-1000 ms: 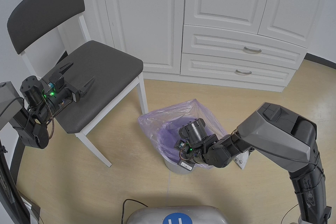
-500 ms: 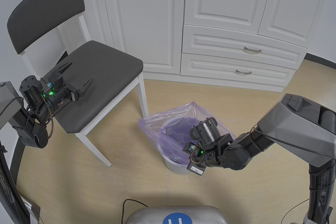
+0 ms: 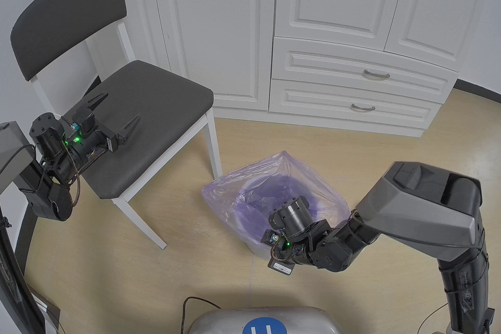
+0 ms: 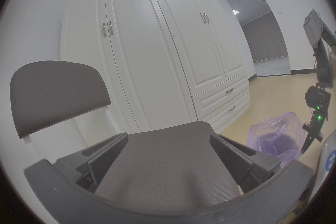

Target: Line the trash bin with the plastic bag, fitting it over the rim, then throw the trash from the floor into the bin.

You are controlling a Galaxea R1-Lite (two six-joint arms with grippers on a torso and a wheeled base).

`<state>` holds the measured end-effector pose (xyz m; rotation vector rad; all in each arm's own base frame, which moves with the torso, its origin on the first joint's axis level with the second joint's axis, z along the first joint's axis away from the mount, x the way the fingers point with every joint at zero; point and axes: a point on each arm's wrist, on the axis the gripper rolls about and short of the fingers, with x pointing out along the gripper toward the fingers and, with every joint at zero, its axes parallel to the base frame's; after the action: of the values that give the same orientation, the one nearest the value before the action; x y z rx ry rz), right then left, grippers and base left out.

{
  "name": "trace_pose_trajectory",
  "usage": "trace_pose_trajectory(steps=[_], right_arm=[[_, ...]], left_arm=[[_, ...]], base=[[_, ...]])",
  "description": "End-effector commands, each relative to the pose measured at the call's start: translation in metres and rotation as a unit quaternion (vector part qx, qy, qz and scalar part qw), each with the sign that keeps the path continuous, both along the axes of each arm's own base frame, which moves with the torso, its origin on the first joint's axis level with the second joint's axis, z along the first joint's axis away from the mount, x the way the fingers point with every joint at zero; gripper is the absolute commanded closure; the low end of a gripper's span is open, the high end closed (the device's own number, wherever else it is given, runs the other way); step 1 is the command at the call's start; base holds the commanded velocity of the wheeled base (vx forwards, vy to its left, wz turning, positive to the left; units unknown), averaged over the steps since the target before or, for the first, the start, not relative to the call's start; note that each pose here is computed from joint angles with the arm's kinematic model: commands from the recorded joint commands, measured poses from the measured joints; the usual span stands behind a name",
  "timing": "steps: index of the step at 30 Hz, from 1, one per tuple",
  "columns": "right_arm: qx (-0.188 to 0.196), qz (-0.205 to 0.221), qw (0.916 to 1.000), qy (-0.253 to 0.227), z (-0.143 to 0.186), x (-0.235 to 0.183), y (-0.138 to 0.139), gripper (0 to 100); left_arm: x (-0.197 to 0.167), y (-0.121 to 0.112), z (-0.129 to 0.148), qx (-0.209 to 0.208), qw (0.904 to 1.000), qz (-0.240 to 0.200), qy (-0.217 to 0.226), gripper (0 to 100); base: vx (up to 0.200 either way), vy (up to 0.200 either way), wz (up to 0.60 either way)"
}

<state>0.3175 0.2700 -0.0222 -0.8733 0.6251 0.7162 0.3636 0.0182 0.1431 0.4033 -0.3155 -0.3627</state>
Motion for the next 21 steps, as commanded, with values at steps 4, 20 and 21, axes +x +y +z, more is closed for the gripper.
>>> trace_pose_trajectory(steps=[4,20,21], right_arm=[[-0.023,0.0,0.9994,0.027,-0.035,-0.001,0.0,100],[0.038,-0.007,0.9988,-0.028,0.031,-0.019,-0.013,0],[0.054,-0.008,0.9975,-0.043,0.043,-0.028,-0.02,0]], left_arm=[[0.001,0.0,-0.002,0.001,1.0,0.0,0.002,0],[-0.001,-0.033,-0.018,-0.002,0.9985,-0.043,0.033,0],[-0.005,-0.041,-0.022,-0.002,0.9978,-0.05,0.044,0]], base=[[0.0,0.0,0.0],[0.0,0.0,0.0],[0.0,0.0,0.0]])
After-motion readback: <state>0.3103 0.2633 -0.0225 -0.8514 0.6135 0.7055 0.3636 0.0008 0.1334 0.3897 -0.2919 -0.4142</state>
